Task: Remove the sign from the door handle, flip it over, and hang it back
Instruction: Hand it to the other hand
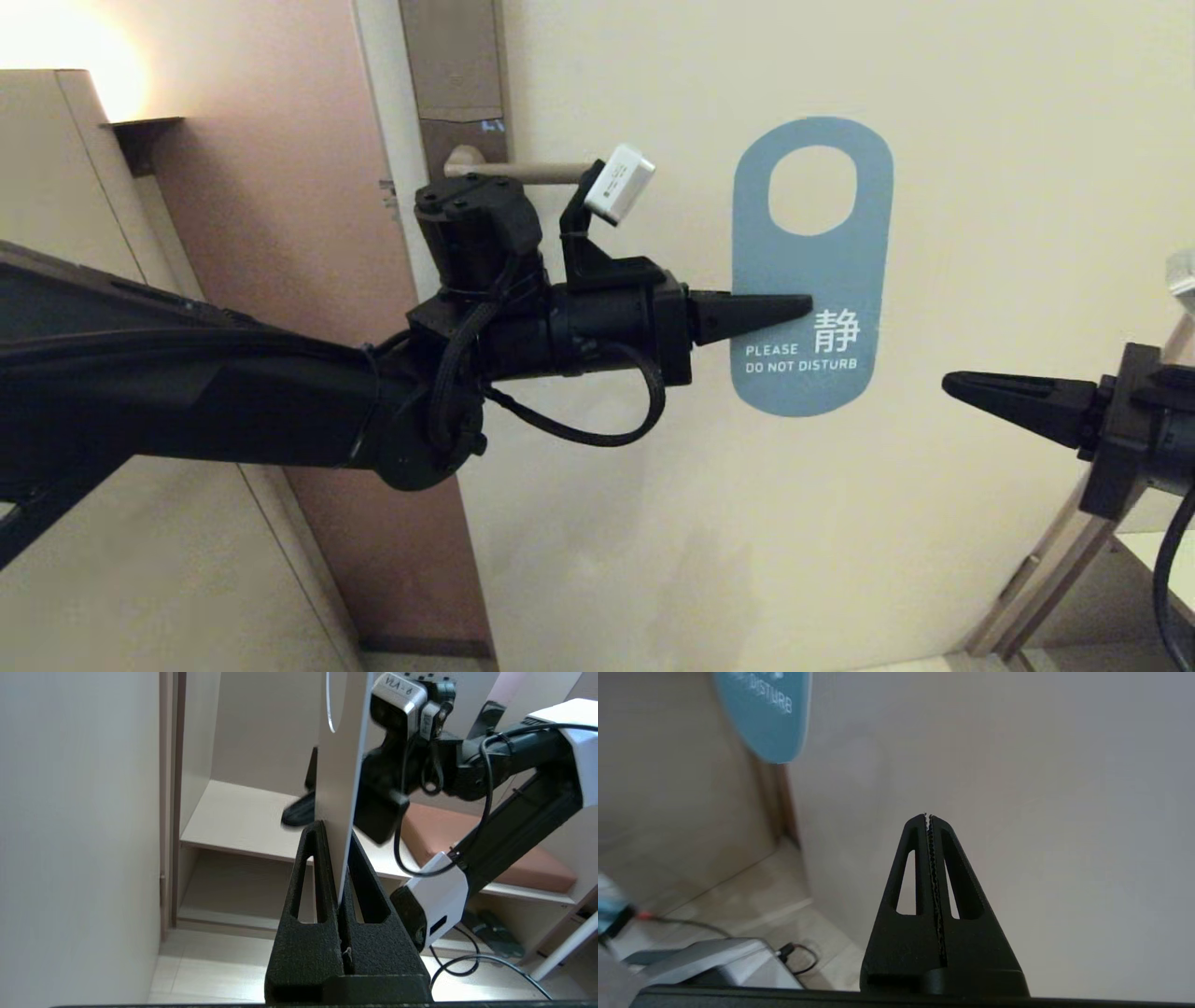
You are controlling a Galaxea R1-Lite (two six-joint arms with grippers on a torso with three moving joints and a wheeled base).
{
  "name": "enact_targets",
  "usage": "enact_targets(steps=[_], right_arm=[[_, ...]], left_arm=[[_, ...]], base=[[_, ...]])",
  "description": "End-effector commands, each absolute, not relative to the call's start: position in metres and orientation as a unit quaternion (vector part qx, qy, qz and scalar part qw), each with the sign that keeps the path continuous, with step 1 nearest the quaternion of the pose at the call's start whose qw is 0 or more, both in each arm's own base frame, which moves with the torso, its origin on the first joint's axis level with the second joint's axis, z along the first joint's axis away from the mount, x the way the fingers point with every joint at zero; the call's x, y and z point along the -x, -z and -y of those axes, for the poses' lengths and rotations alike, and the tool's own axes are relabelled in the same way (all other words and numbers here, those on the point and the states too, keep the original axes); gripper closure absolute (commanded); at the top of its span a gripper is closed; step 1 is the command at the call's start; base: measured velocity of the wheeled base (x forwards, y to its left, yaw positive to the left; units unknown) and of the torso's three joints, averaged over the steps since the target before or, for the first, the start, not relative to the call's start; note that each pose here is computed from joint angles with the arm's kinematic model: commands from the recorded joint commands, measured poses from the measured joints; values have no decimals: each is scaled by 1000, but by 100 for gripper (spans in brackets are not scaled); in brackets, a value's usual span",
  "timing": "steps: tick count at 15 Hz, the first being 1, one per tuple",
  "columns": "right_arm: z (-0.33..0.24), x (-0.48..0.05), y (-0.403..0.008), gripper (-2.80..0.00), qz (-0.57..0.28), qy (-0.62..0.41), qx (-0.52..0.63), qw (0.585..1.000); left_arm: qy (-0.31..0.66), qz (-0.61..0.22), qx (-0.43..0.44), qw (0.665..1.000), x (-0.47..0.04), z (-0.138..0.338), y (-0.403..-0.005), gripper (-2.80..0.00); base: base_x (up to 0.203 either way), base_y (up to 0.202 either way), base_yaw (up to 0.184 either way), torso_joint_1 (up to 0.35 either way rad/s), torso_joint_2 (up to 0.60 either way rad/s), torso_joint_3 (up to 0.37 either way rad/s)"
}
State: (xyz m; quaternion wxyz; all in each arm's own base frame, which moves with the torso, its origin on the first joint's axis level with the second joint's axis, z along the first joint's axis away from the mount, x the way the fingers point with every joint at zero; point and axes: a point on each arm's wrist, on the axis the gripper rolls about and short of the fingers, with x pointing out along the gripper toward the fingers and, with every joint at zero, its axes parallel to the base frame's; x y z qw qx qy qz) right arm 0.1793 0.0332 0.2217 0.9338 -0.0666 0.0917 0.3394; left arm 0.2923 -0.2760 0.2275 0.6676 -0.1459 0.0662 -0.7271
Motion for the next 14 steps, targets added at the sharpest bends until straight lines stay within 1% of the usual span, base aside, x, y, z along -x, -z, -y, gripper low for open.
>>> enact_targets(steps=[1,3,4,14], right_arm=[[-37,-184,-219,0,-98,-349,66,930],[-37,-184,-219,0,-99,-349,65,930],[-37,-184,-219,-280,-98,-349,65,930],[-37,-184,-220,-280,-90,-350,85,928]], left_arm=[[729,-68,147,666,-293,278,-225,0],[729,-68,147,666,-293,278,-225,0],[729,-68,146,666,-293,278,-224,0],[732,-71,144,662,-291,282,-220,0]], base=[[0,0,0,0,0,0],[0,0,0,0,0,0],[0,0,0,0,0,0],[0,0,0,0,0,0]])
